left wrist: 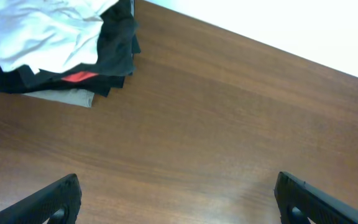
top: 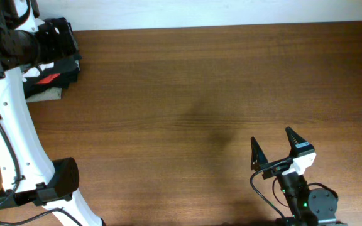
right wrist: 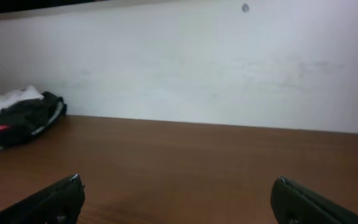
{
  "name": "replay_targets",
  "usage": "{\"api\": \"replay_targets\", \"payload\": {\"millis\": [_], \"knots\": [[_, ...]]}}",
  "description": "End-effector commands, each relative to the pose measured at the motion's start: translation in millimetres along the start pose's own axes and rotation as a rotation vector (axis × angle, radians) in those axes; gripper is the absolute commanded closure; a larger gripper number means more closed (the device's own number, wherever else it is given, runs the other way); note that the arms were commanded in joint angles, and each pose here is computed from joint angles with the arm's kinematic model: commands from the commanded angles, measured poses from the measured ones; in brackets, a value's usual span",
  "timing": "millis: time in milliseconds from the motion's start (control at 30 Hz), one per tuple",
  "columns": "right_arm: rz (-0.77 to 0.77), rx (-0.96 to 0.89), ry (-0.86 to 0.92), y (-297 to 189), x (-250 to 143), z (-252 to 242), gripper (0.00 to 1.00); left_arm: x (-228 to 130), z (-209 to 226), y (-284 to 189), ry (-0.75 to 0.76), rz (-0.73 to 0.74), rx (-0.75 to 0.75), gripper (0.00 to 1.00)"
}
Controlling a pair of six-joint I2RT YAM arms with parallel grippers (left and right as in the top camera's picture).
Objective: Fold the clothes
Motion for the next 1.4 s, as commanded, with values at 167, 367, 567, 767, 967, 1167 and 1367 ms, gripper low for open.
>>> {"api": "replay_targets", "payload": {"millis": [167, 367, 567, 767, 967, 1167, 1367], "knots": [[-0.049, -0.123, 0.076, 3, -23, -26, 0.01, -1, -2, -5, 0.001, -0.009, -0.01, 0.01], [0.063, -0.153, 0.092, 2, -46, -32, 0.01, -1, -2, -5, 0.001, -0.009, -0.01, 0.01], [0.058, -0.151, 0.095, 2, -45, -32, 0.01, -1, -2, -5, 0.001, -0.009, -0.01, 0.01], [0.058, -0.152, 0.095, 2, -45, -32, 0.01, -1, -2, -5, 0.001, -0.009, -0.01, 0.01], [0.058, -0.151, 0.095, 2, -45, -32, 0.01, -1, -2, -5, 0.001, -0.009, -0.01, 0.01], [0.058, -0.151, 0.095, 2, -45, -32, 0.01, 0, -3, -2, 0.005, -0.004, -0.012, 0.01], [0.058, -0.152, 0.095, 2, -45, -32, 0.01, -7, -16, -28, 0.031, -0.043, -0.028, 0.01]]}}
Point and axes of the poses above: each gripper's point midway between its finger pads, its own y axis out along the fingers, its own z axis along the line the jaws close on, x = y × z, the point moved 4 cm from there along -y, back along the fingers, and after that the axes turned 14 degrees about y, right-handed, at the moved point
